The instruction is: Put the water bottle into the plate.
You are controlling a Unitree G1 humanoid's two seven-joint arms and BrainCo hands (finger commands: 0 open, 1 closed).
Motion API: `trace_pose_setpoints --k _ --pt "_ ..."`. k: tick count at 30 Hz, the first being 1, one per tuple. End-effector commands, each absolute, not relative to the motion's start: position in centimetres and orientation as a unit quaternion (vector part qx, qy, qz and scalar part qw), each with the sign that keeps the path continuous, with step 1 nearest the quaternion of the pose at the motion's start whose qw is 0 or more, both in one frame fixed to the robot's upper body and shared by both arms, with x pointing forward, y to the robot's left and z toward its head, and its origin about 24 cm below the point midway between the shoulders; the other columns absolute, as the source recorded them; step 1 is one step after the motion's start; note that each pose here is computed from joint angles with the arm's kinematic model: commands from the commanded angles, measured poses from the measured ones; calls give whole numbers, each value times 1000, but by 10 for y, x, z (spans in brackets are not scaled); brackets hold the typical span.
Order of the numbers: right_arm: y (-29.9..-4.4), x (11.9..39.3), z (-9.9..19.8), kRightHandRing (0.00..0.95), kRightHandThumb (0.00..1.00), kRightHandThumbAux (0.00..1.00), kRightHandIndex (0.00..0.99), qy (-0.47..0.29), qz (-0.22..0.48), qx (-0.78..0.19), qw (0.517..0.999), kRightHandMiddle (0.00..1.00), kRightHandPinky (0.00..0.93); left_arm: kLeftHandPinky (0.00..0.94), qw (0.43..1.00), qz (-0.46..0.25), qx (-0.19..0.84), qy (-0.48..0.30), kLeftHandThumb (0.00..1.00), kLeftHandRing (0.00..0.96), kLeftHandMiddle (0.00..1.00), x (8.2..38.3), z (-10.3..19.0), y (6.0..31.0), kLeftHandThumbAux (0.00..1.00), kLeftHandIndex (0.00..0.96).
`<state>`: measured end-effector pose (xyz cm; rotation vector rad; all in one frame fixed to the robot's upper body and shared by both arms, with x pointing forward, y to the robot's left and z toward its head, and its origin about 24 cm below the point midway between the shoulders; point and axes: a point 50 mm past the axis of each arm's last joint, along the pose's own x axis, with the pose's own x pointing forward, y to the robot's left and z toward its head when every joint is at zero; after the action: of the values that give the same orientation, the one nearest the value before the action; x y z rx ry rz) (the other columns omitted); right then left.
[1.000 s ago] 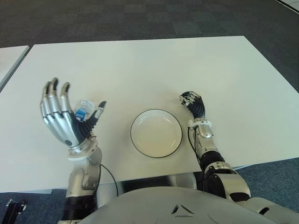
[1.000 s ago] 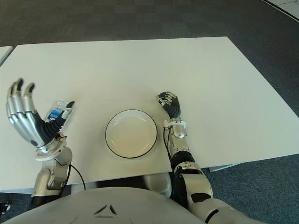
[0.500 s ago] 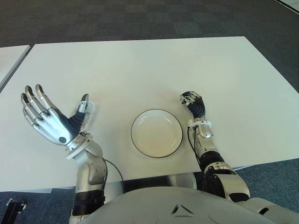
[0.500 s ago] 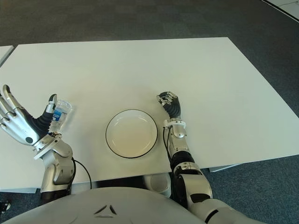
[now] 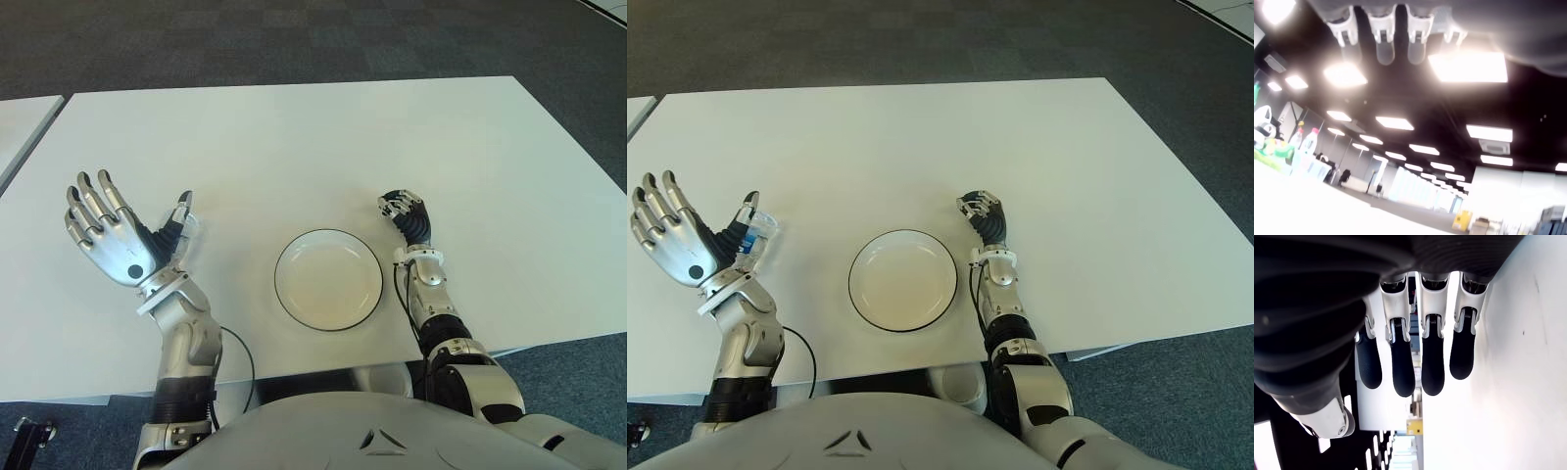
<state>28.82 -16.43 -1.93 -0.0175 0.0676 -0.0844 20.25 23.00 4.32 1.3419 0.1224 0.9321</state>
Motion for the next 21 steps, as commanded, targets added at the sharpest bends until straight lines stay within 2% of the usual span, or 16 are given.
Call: trace_pose_setpoints --k 1,15,21 --pt "-168 276 -36 476 708 731 428 79 -50 -7 996 461 491 0 701 360 609 90 570 0 0 210 30 229 158 0" --pt "-170 277 -32 479 708 729 428 56 -63 -4 996 471 510 0 714 251 644 115 587 0 0 230 3 225 193 0" --pt "-170 277 -31 482 708 729 429 48 -65 0 997 474 513 0 715 204 651 153 578 0 0 241 -14 231 192 0"
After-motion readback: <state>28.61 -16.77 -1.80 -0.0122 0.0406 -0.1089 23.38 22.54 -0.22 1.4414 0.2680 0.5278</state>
